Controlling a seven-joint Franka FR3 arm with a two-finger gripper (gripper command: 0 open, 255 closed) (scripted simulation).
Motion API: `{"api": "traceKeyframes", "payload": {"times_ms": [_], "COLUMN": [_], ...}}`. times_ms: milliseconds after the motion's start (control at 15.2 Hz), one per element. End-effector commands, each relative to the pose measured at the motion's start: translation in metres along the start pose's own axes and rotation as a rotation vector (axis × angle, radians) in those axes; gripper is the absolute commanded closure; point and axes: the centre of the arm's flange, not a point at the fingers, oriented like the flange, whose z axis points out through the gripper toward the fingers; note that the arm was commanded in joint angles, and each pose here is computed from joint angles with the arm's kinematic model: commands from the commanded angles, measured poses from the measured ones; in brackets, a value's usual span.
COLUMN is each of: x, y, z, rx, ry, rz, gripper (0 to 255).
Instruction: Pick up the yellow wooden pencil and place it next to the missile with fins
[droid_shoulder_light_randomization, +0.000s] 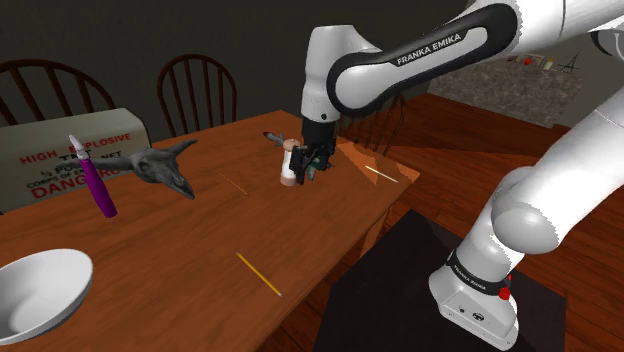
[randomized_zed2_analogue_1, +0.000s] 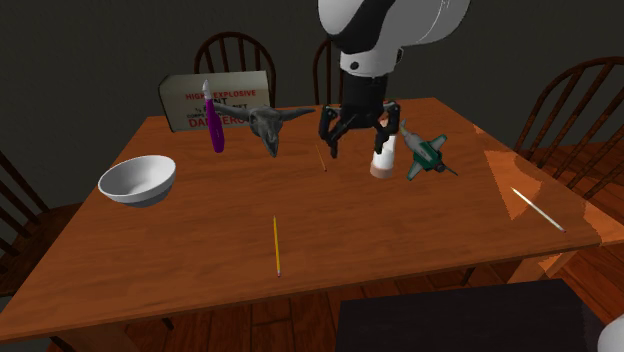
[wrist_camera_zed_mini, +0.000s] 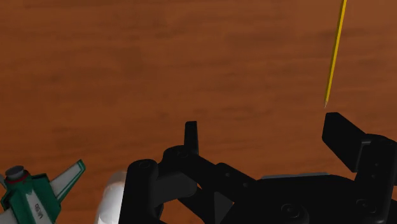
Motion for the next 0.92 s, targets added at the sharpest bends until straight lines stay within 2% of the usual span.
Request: {"api": "traceKeyframes", "payload": {"times_ms": [0,858], "x": [0.013,0.077], "y": [-0.017,-0.135], "z": [0.02,0.137], "rx": [-0.003,-0.032], "ry": [-0.008,-0.062], "rz": [0.003,0.016], "gripper": [0,0]}}
